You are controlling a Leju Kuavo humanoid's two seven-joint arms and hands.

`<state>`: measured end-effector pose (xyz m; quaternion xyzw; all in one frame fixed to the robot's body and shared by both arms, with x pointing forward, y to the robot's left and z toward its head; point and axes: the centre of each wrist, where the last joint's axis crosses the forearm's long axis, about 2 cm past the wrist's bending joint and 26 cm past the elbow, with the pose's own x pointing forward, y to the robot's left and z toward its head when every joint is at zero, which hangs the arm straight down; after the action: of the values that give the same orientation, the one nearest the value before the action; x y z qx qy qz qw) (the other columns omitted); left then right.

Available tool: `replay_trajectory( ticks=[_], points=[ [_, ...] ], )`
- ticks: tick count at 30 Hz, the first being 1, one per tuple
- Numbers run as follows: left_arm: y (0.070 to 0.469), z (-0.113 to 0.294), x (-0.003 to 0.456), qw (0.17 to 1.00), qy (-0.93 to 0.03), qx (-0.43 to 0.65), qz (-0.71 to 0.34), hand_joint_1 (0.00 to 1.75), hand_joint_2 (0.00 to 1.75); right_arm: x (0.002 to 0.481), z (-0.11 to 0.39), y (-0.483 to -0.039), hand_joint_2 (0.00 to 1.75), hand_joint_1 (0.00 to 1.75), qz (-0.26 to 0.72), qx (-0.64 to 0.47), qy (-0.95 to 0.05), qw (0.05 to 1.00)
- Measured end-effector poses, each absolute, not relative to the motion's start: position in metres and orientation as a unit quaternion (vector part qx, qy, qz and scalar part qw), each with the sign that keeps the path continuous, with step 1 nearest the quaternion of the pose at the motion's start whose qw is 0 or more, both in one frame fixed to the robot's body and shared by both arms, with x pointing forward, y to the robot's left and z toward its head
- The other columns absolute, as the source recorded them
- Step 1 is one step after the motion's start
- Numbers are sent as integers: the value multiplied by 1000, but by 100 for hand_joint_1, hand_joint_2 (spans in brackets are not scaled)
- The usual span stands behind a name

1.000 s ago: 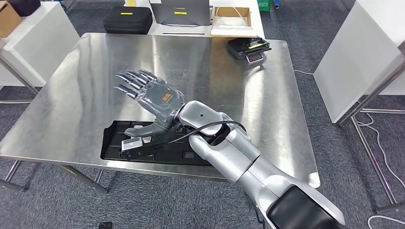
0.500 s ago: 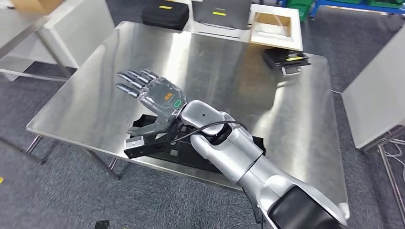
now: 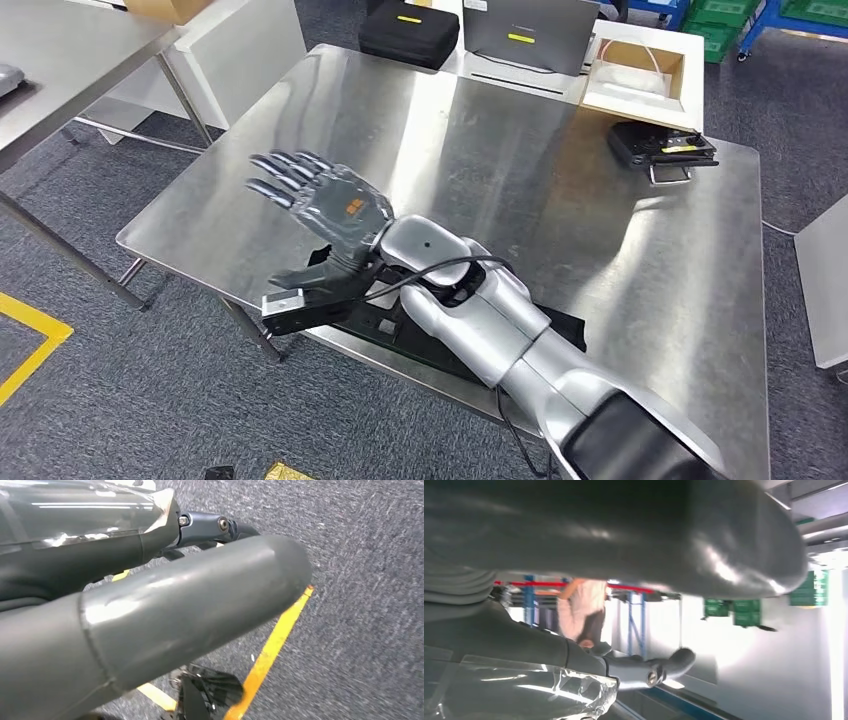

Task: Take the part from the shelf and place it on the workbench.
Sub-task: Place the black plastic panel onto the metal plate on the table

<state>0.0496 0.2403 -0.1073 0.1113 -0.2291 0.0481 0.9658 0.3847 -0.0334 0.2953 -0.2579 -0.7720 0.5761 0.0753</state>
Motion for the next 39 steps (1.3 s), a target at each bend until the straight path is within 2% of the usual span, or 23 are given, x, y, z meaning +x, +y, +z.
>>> replay_trajectory(
  ticks=[39],
  points=[
    [241, -107, 51, 966, -224, 117, 58, 0, 0, 383, 293, -28, 0, 0, 582, -252, -770, 72]
  ],
)
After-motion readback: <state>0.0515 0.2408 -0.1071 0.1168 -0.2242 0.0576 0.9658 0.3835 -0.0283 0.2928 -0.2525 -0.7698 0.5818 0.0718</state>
